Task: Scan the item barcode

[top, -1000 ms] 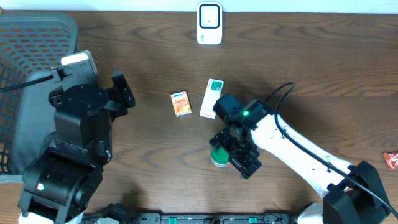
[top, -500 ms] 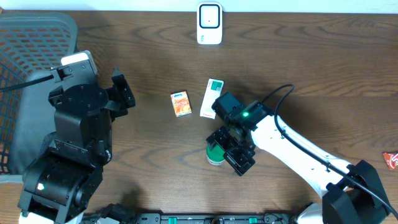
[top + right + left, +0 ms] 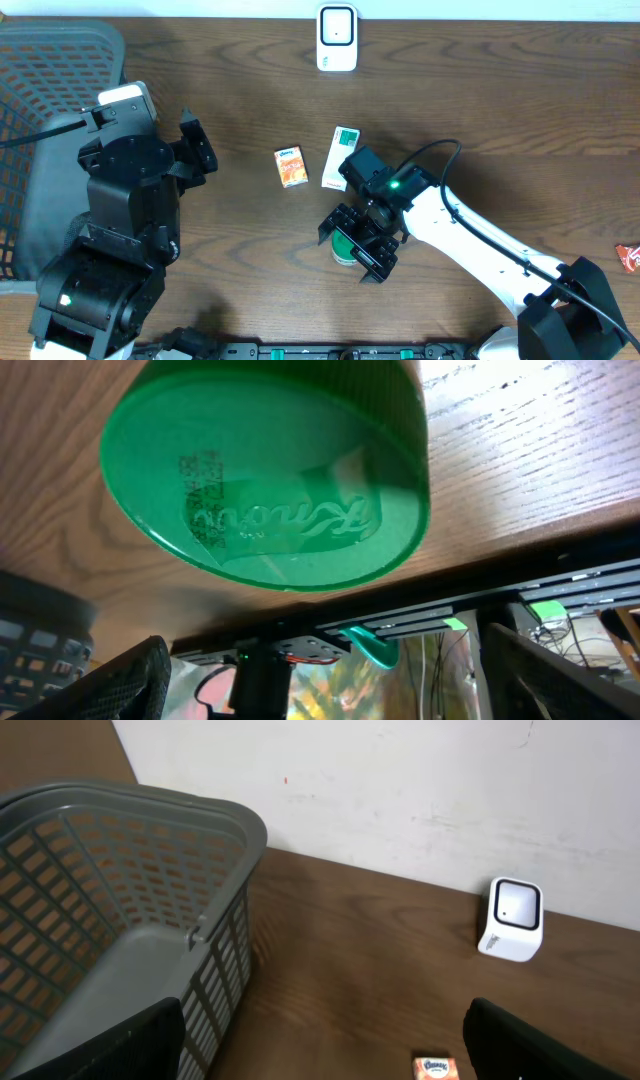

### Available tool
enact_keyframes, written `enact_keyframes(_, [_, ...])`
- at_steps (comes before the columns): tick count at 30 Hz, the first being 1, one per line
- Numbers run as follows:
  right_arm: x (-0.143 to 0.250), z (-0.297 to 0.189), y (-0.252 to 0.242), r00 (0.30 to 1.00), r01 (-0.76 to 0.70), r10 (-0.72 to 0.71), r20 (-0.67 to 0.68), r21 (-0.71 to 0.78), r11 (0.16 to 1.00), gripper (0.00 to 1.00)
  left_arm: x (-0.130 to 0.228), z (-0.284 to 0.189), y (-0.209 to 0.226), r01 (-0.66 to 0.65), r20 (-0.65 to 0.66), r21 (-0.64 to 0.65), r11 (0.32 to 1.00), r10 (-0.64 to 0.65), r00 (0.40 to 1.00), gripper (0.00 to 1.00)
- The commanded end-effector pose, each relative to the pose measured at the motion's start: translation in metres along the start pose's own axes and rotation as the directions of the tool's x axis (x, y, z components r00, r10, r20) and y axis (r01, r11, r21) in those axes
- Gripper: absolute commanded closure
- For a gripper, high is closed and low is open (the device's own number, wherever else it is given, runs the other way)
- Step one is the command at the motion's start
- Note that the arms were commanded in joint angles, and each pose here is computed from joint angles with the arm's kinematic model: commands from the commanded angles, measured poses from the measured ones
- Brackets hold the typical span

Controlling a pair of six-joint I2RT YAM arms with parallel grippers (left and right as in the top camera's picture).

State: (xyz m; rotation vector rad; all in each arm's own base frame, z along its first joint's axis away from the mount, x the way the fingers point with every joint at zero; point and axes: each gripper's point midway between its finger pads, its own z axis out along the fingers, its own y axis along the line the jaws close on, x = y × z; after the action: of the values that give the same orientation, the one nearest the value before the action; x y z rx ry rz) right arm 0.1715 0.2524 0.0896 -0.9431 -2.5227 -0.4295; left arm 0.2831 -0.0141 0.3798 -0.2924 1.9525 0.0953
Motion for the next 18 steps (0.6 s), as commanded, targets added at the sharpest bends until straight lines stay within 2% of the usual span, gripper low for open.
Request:
enact_keyframes(1, [-0.009, -0.005, 0.002, 0.992, -0.108, 0.108, 0.063, -0.01, 0.994, 0.06, 0.002, 0.001, 0.003, 0.002, -0.002, -0.013, 1.0, -0.002, 1.0, 0.11])
enact_keyframes(3, [-0.02, -0.005, -0.004, 0.962, -0.23, 0.228, 0.148, -0.007, 0.973, 0.05, 0.002, 0.001, 0.003, 0.002, -0.002, -0.013, 1.0, -0.002, 1.0, 0.11])
enact_keyframes(6, [-0.026, -0.004, -0.003, 0.927, -0.318, 0.32, 0.196, -0.038, 0.947, 0.04, 0.002, 0.001, 0.003, 0.002, -0.002, -0.013, 1.0, -0.002, 1.0, 0.11])
enact_keyframes(9, [-0.027, -0.003, 0.005, 0.911, -0.341, 0.35, 0.219, -0.079, 0.937, 0.04, 0.002, 0.001, 0.003, 0.002, -0.002, -0.013, 1.0, -0.002, 1.0, 0.11])
enact_keyframes(14, [-0.037, 0.001, 0.002, 0.844, -0.436, 0.45, 0.291, -0.116, 0.892, 0.04, 0.002, 0.001, 0.003, 0.002, -0.002, -0.013, 1.0, -0.002, 1.0, 0.11])
enact_keyframes(18, [-0.037, 0.008, 0.001, 0.832, -0.46, 0.469, 0.298, -0.104, 0.882, 0.05, 0.002, 0.001, 0.003, 0.002, -0.002, -0.013, 1.0, -0.002, 1.0, 0.11])
